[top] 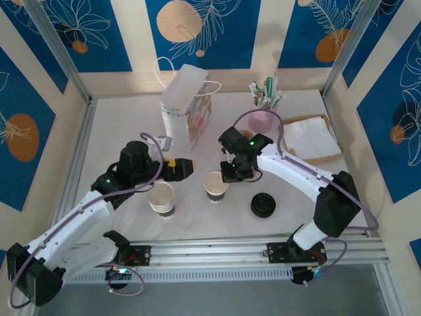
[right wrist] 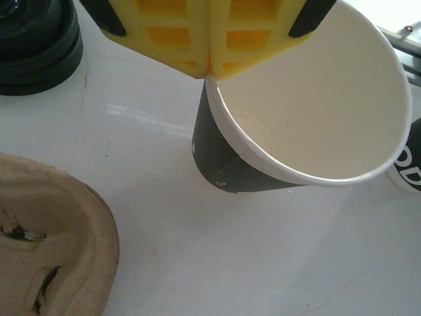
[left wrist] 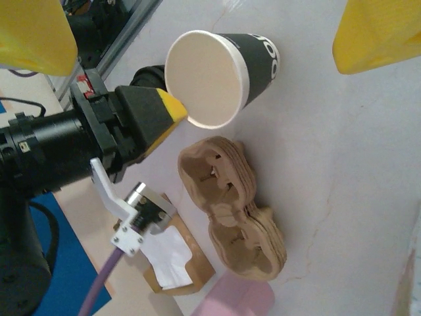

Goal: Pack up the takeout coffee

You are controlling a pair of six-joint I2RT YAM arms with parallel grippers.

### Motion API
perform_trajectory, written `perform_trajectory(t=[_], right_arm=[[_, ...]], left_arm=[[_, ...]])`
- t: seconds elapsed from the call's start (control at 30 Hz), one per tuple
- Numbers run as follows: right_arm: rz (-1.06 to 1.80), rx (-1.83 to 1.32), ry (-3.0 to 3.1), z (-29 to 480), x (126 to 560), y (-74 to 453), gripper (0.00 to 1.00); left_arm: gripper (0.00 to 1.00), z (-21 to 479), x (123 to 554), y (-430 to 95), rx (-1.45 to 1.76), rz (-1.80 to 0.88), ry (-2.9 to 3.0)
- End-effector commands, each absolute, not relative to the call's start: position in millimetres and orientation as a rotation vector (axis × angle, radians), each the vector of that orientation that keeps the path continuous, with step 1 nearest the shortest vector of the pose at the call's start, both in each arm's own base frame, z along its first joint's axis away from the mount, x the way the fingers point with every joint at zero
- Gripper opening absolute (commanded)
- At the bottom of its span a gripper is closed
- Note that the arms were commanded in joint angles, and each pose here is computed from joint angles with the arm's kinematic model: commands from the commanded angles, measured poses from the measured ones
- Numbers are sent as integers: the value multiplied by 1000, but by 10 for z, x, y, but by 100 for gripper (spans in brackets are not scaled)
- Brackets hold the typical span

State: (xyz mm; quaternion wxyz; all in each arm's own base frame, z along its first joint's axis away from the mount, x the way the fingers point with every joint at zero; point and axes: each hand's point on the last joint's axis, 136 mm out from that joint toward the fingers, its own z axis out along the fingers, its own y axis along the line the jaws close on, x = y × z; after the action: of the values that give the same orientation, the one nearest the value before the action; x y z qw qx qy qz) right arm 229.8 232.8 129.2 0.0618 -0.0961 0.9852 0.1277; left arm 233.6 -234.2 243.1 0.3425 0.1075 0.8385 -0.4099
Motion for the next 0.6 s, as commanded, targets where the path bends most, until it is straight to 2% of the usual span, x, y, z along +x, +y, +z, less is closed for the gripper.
perform_trajectory(t=[0.0, 0.17, 0.37, 0.57], right_arm=[[416, -287, 3009, 1202, 2251, 2382, 6], [405, -290, 3019, 1143, 2233, 2398, 10], [402, -288, 3015, 1173, 2220, 2385, 21], [417, -283, 2970, 1370, 2206, 2333, 39]], left_arm=[[100, 2526, 2318, -2400, 334, -1038, 2111], [100, 2449, 2273, -2500, 378, -1025, 2127], [100, 2400, 2235, -2625, 422, -1016, 2135], [100, 2457, 2172, -2721, 480, -993, 2116]])
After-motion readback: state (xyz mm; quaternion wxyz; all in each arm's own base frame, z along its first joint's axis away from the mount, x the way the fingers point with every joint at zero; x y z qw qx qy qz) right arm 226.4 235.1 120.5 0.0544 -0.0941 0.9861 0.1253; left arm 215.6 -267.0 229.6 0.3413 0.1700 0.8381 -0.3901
